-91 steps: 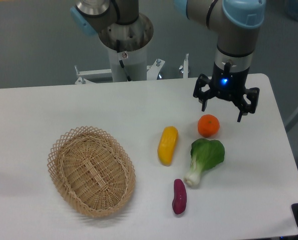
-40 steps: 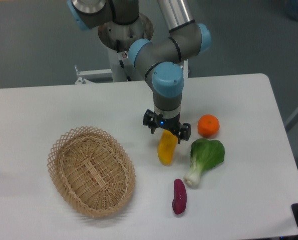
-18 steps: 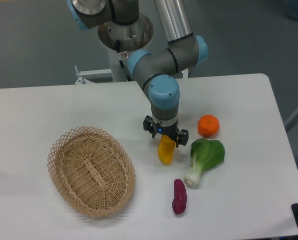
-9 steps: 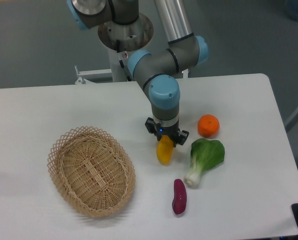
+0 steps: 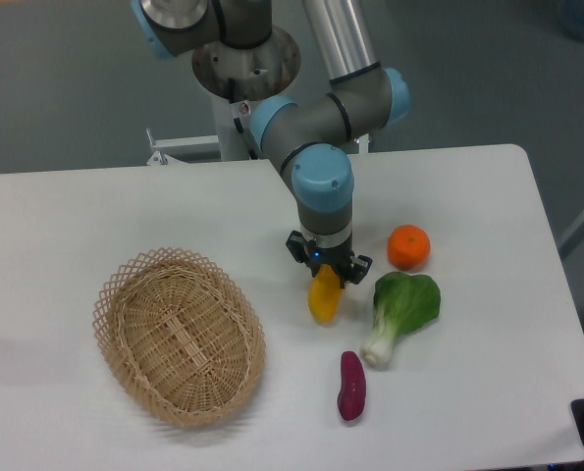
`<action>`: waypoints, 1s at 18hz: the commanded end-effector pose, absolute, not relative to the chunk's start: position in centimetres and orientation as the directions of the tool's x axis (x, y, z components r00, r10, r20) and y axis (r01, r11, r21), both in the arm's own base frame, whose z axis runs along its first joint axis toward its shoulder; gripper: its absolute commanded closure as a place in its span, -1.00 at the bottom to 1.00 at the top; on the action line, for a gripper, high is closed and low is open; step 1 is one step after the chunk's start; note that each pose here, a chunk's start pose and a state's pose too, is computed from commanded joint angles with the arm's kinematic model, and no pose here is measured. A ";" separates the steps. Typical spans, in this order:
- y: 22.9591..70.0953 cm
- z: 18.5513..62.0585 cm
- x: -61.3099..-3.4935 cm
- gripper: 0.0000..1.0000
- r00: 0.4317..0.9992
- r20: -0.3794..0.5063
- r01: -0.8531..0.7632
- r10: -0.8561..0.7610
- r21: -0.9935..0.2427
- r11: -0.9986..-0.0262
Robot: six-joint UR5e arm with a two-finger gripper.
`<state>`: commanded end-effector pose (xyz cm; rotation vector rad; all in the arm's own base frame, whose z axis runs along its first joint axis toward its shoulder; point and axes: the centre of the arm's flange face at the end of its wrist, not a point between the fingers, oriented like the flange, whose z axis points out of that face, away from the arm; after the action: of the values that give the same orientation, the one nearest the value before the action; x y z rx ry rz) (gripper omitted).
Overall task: Pick up the mango from the table
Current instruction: 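Close the gripper around the yellow mango, then lift the held mango up off the table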
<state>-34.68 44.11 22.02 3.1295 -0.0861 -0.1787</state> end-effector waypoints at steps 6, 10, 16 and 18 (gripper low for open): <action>45.0 28.1 -36.5 0.04 0.980 -0.194 -0.050 -0.036 -0.069 -0.996; 44.7 31.1 -37.1 0.04 0.980 -0.198 -0.032 0.001 -0.161 -0.987; 43.9 37.0 -39.2 0.04 0.984 -0.164 0.002 0.069 -0.375 -0.927; 43.6 38.5 -40.0 0.04 0.983 -0.165 0.006 0.082 -0.415 -0.910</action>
<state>-39.99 43.61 38.52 3.5510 0.0825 -0.3282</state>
